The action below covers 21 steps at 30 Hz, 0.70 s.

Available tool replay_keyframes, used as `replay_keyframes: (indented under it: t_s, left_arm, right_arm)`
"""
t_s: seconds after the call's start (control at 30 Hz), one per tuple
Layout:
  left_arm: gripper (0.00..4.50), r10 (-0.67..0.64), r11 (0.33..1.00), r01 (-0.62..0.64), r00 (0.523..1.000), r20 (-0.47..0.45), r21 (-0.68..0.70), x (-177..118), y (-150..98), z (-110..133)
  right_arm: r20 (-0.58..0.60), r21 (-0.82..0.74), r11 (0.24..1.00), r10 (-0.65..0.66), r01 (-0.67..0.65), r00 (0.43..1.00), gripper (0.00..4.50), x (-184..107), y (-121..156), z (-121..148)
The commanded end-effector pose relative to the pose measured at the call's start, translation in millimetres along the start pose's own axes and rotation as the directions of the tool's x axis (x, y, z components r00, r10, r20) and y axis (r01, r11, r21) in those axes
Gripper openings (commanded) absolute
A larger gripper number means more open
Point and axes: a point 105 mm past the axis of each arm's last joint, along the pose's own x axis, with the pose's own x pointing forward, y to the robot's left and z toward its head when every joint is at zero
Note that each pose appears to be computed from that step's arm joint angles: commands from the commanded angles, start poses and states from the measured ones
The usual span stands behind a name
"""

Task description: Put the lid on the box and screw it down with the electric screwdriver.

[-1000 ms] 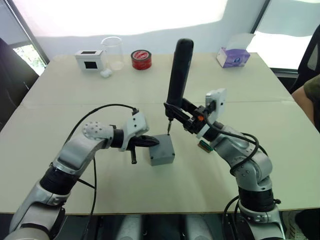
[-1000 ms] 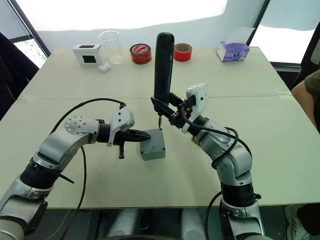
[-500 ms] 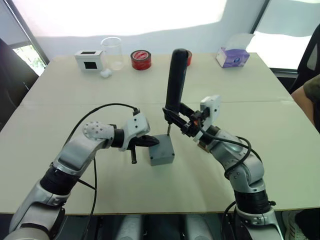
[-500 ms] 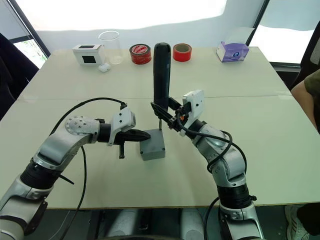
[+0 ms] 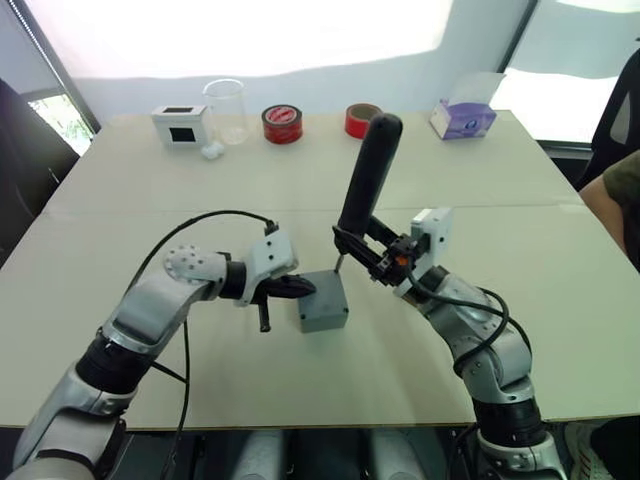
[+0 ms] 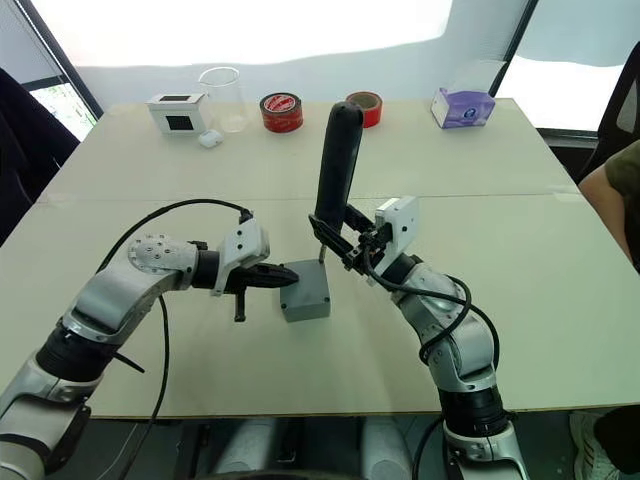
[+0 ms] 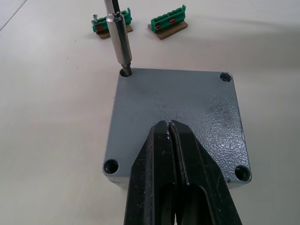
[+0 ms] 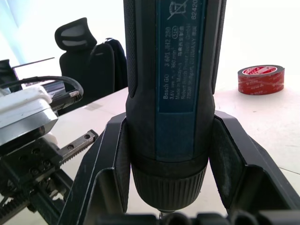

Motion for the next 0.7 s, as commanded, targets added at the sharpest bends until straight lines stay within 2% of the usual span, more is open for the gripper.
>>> replay_keyframes:
  t_s: [0.03,0.23,0.7]
  left_arm:
    - [0.0,-0.004,1.0,0.004,0.999,-0.031,-0.004,-1,-1,-7]
    - [0.0,-0.007,1.0,0.007,0.999,-0.033,-0.002,1,-1,-8]
    - [0.0,-0.014,1.0,0.014,0.999,-0.043,-0.006,2,-6,-12]
  right_arm:
    - [-0.145,0.002,1.0,0.017,-0.017,0.989,1.74,-4,4,-33]
    - [-0.245,-0.04,0.998,0.034,-0.045,0.969,1.74,-9,5,-50]
    - [-0.311,0.034,0.999,0.006,0.005,0.95,1.74,-7,0,-64]
